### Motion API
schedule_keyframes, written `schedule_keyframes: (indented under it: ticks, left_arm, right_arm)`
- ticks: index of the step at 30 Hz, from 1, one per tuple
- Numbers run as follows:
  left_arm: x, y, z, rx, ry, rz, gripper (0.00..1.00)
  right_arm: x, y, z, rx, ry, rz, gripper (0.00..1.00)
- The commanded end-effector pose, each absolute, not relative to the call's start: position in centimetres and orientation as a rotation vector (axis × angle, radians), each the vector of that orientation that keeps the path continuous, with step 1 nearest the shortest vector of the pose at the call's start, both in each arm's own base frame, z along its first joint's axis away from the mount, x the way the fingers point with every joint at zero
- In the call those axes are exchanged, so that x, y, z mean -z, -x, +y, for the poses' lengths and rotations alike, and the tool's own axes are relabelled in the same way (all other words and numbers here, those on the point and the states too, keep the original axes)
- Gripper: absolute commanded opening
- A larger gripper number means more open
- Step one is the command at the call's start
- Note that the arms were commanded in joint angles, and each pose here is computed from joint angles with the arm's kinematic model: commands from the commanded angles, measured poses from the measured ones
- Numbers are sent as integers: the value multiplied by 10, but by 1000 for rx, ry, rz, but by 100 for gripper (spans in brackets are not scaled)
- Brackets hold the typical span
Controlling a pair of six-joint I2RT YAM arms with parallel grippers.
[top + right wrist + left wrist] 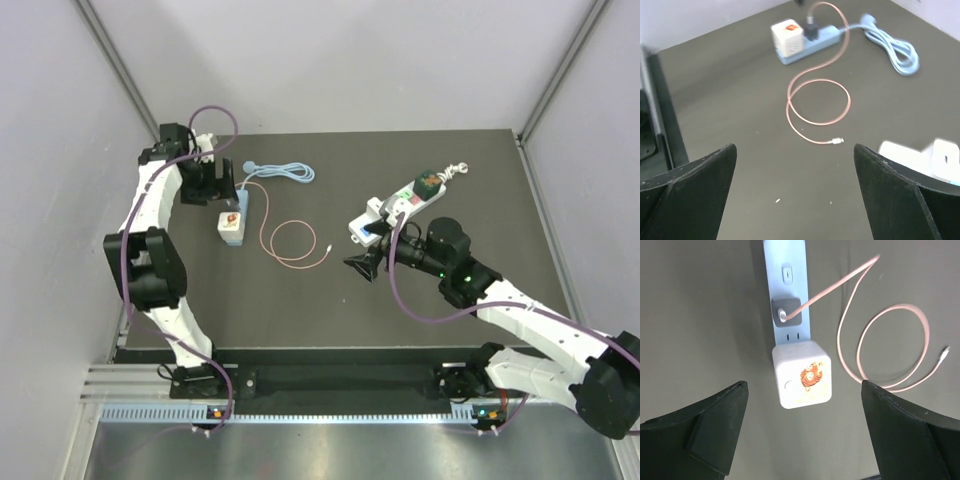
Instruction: Insert the plug
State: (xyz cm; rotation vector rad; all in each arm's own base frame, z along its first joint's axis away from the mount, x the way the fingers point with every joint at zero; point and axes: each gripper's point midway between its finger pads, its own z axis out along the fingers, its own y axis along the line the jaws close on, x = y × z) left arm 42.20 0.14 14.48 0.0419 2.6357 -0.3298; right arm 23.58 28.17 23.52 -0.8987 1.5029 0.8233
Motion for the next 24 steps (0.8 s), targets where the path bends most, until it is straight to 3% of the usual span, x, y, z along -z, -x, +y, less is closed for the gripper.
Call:
schedule_keyframes:
  ticks: [1,6,8,14,24]
  left_arm:
    - [-220,-441,-2,289,-9,2392,98]
    - [-254,-426,-66,531,-93,2152,98]
    - [-264,-403,-93,560,-154,2090,99]
    - [-308,-314,-214,1013,-517,1882,99]
    - [-345,-279,-217,1014,-520,1702,99]
  right_arm:
    - [-264,-255,268,-761,703,1586,100]
    - [-277,-274,218,-566,343,1850,100]
    - [-284,-273,205,-529,250,1894,100]
    - [-305,-263,161,-446,-21,1911,100]
    - [-319,-246,139,-416,16,1837,100]
